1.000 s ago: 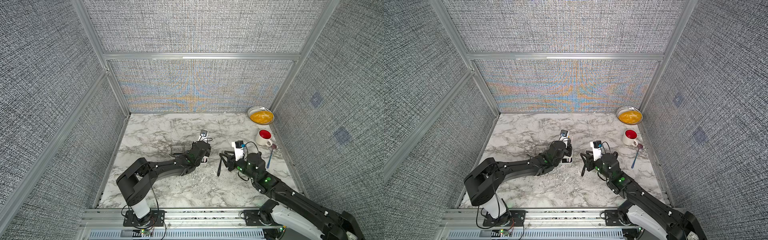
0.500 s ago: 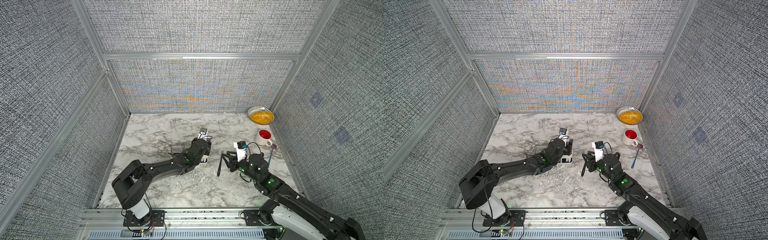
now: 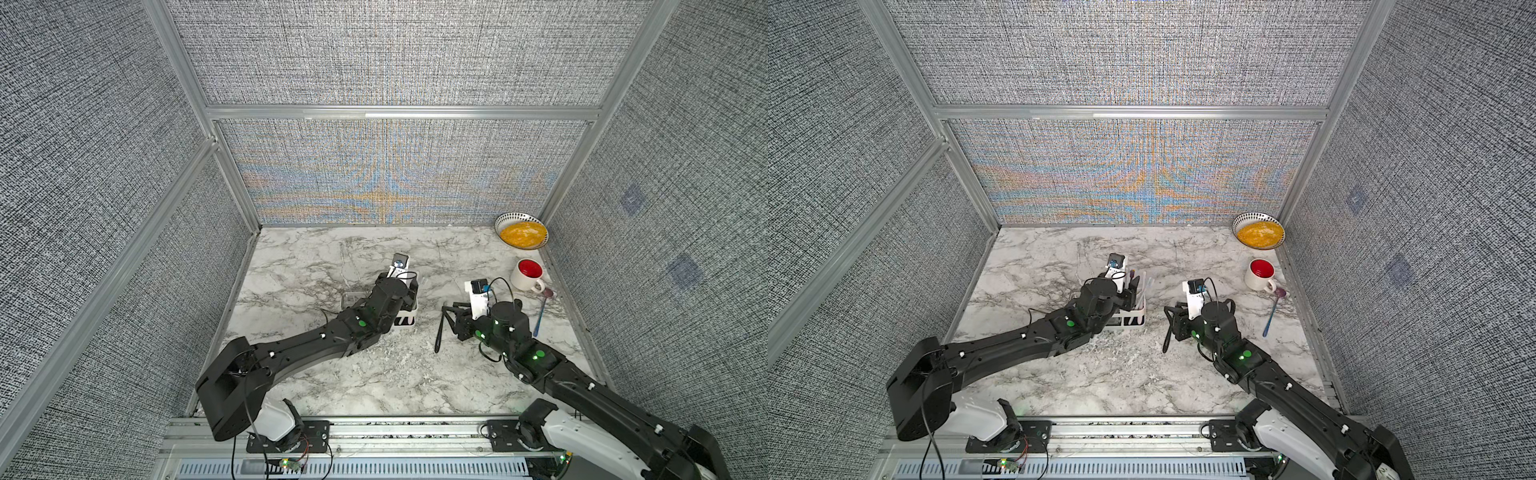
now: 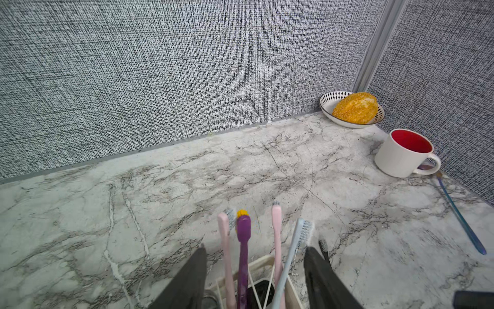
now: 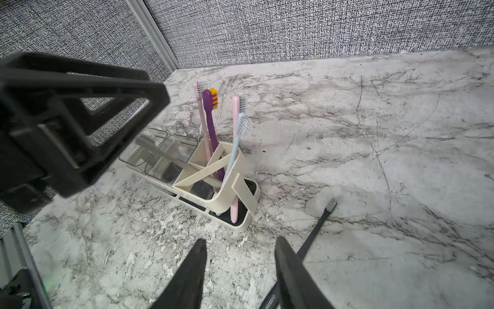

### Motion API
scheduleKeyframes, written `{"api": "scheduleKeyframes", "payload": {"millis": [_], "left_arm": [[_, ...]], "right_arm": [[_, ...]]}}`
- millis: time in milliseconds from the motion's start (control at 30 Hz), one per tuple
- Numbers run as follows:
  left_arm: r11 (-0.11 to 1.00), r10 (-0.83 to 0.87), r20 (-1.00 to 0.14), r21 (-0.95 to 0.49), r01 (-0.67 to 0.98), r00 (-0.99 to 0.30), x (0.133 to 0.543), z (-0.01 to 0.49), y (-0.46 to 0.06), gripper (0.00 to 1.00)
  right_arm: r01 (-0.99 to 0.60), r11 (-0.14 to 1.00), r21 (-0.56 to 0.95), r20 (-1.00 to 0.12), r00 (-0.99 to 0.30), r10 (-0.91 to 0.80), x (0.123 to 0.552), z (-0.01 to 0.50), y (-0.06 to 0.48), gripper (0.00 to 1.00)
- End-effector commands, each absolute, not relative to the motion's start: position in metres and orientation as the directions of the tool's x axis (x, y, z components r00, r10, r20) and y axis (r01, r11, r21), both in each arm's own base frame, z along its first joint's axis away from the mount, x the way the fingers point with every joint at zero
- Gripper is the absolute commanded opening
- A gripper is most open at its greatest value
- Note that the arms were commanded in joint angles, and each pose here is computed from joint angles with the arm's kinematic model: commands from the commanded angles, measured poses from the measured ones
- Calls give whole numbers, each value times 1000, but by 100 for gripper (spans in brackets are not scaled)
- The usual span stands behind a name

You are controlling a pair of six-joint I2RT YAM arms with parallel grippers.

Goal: Place the toothbrush into the toothbrush holder
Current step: Pick up the toothbrush from the center of the board.

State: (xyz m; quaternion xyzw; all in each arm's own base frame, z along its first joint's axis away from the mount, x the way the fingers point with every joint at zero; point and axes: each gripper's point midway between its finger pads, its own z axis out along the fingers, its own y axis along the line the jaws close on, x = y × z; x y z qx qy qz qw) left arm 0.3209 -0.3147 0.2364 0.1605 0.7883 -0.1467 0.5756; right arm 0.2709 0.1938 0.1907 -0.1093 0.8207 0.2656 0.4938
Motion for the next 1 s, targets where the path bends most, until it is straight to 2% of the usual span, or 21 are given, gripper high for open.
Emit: {"api": "scheduleKeyframes", "payload": {"millis": [0, 167, 367, 567, 867, 967], "left_arm": [[912, 89, -958, -32, 408, -273, 317, 248, -304, 60], [912, 74, -960, -43, 407, -268, 307, 270, -288, 61], [953, 109, -950, 16, 301, -293, 300, 278, -250, 71], [976, 97, -952, 34, 216, -291, 291, 273, -217, 75], [978, 111, -950, 51, 204, -293, 283, 270, -202, 75], [977, 118, -948, 58, 205, -294, 283, 268, -202, 75]], "right_arm": [[-405, 851, 335, -839, -539, 74, 274, 179, 194, 45], [-302, 897, 322, -741, -670, 40, 285, 142, 194, 51], [-178, 938, 299, -608, -793, 43, 296, 101, 193, 55], [-82, 973, 215, -456, -890, 26, 295, 50, 187, 60], [-34, 984, 177, -360, -932, 33, 284, 14, 182, 60], [-37, 989, 140, -340, -940, 13, 282, 5, 180, 54]]}}
